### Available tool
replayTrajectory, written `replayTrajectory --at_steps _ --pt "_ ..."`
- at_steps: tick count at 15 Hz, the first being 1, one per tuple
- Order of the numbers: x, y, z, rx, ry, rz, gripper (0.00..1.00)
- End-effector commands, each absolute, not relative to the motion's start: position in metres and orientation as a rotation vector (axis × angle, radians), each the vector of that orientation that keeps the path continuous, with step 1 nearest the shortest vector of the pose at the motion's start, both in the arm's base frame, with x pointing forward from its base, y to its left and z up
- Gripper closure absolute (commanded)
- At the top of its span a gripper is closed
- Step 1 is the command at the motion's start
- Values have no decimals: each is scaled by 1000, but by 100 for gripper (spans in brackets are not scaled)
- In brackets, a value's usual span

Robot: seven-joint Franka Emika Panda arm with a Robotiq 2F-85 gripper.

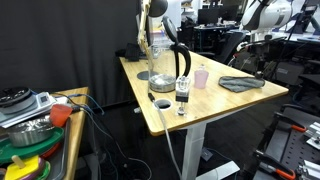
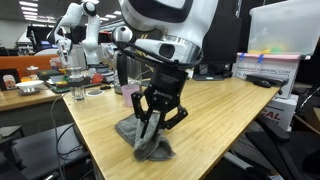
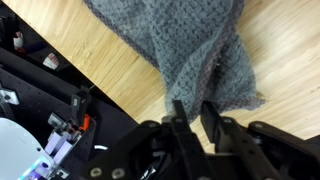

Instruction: Unfold the towel

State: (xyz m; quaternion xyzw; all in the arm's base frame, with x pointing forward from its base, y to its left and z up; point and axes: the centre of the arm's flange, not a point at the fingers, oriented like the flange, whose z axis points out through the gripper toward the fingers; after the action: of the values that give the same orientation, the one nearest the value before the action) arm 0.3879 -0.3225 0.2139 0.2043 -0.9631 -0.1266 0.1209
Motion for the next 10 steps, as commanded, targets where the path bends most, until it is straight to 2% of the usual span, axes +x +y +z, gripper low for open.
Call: replayTrajectory --at_steps 1,10 --pt "388 -321 217 583 -2841 -359 99" --pt "390 -319 228 605 -2871 -301 100"
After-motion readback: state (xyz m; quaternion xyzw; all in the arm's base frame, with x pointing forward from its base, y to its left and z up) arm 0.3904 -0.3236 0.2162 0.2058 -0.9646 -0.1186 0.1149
